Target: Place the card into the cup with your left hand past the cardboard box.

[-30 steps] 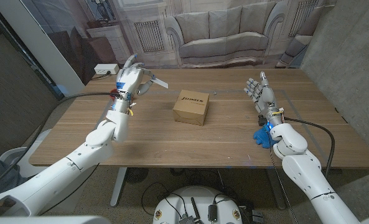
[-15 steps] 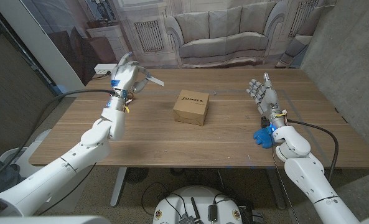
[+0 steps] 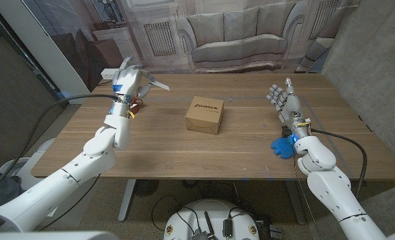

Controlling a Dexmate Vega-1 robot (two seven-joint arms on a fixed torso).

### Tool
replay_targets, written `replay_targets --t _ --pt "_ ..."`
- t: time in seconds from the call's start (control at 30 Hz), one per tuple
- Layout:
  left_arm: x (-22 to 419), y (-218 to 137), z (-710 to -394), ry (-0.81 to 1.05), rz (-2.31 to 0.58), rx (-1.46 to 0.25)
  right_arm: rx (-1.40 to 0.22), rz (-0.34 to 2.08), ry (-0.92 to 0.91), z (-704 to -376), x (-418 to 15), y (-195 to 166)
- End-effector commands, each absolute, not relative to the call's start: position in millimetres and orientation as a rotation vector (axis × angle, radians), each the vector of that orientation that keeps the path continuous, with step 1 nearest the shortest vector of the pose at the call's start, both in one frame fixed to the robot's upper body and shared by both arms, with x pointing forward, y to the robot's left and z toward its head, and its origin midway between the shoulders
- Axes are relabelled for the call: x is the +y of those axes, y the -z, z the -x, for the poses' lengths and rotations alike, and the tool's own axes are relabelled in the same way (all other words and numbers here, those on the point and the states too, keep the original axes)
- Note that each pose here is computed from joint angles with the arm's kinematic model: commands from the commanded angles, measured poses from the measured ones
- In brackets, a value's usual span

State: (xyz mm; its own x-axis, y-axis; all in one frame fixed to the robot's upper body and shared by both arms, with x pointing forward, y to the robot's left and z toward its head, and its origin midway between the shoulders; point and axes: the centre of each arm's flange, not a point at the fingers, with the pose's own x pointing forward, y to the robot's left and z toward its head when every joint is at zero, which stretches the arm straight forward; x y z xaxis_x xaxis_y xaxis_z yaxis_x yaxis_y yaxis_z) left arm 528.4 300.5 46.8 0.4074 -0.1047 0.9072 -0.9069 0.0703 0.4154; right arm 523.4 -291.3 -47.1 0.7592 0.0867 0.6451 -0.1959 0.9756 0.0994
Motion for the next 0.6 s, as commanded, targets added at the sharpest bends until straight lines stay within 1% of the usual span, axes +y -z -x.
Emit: replay_targets --t 0.03,0.37,0.6 --pt "318.0 -47.4 -534.3 -0.833 -1.411 -0.927 -0.684 -0.163 -0.136 -518.4 -298.9 48.8" --pt "330.4 -49.3 -537.5 -0.87 -1.432 -0.892 -0.677 -0.151 -0.115 -508.2 -303.2 47.0" --pt "340.4 -50.9 -538.4 -0.901 -1.449 -0.869 -0.671 -0.156 -0.106 -506.8 -305.1 47.4"
